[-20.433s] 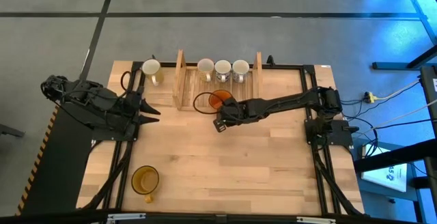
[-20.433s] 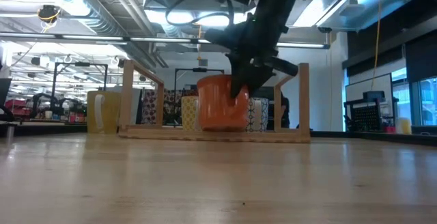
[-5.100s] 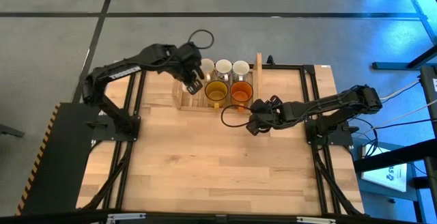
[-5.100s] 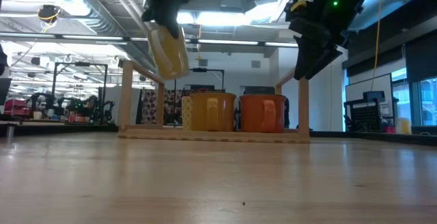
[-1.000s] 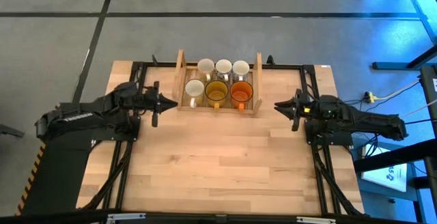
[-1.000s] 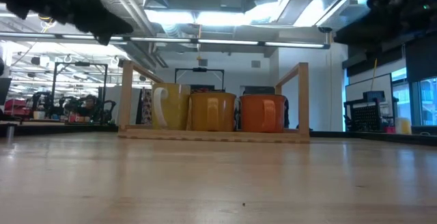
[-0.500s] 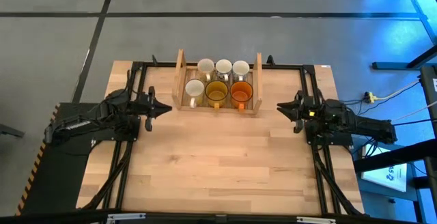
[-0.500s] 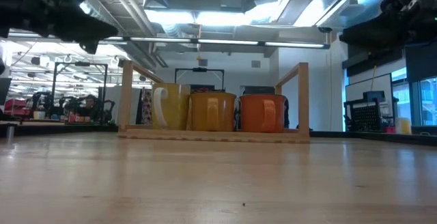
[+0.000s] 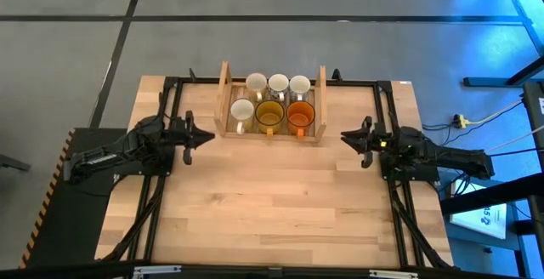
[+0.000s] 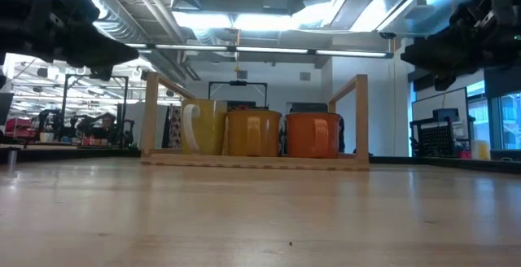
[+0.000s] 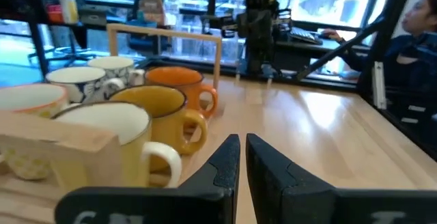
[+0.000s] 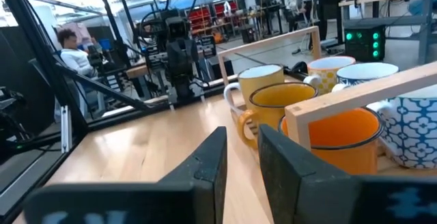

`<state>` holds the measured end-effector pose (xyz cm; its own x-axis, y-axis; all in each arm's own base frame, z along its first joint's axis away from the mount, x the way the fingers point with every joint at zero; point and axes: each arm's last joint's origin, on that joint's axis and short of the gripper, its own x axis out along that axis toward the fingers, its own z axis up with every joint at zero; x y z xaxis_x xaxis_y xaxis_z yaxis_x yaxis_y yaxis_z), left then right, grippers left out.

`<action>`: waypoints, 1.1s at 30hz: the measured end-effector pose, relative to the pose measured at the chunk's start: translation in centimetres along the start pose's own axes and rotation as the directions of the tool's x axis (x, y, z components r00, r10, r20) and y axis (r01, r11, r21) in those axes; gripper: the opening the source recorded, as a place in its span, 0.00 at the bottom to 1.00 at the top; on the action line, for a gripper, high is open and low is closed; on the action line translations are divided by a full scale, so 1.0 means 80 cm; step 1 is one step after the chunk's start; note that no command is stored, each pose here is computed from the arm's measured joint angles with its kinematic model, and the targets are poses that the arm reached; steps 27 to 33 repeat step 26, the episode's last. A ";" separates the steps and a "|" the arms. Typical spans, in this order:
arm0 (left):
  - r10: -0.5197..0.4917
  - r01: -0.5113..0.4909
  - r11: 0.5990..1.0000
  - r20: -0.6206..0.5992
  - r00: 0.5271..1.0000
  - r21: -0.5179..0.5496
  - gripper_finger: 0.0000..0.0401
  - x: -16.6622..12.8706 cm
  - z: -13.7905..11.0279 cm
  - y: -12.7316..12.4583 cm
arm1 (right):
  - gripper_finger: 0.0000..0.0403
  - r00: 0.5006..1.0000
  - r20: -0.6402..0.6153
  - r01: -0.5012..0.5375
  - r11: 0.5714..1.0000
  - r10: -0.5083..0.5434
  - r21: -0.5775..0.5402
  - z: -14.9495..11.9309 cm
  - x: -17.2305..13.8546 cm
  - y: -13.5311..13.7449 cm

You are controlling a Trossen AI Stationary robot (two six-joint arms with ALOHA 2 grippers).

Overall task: Place coffee mugs
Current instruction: Return to Home Position

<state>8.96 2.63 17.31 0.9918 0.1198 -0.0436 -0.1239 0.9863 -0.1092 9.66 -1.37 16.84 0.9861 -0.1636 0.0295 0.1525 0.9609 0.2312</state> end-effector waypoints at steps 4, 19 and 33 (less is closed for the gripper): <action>0.045 -0.045 0.999 -0.001 0.999 -0.003 0.05 0.000 0.000 0.002 | 0.18 1.000 -0.002 0.000 1.000 0.000 -0.001 0.000 0.000 0.000; 0.071 -0.071 0.997 -0.002 0.997 0.000 0.05 0.000 -0.001 0.003 | 0.18 1.000 -0.005 0.001 1.000 -0.001 -0.002 -0.001 0.000 0.000; 0.071 -0.071 0.997 -0.003 0.997 0.000 0.05 0.000 -0.001 0.003 | 0.18 1.000 -0.006 0.001 1.000 -0.001 -0.002 -0.001 0.000 0.000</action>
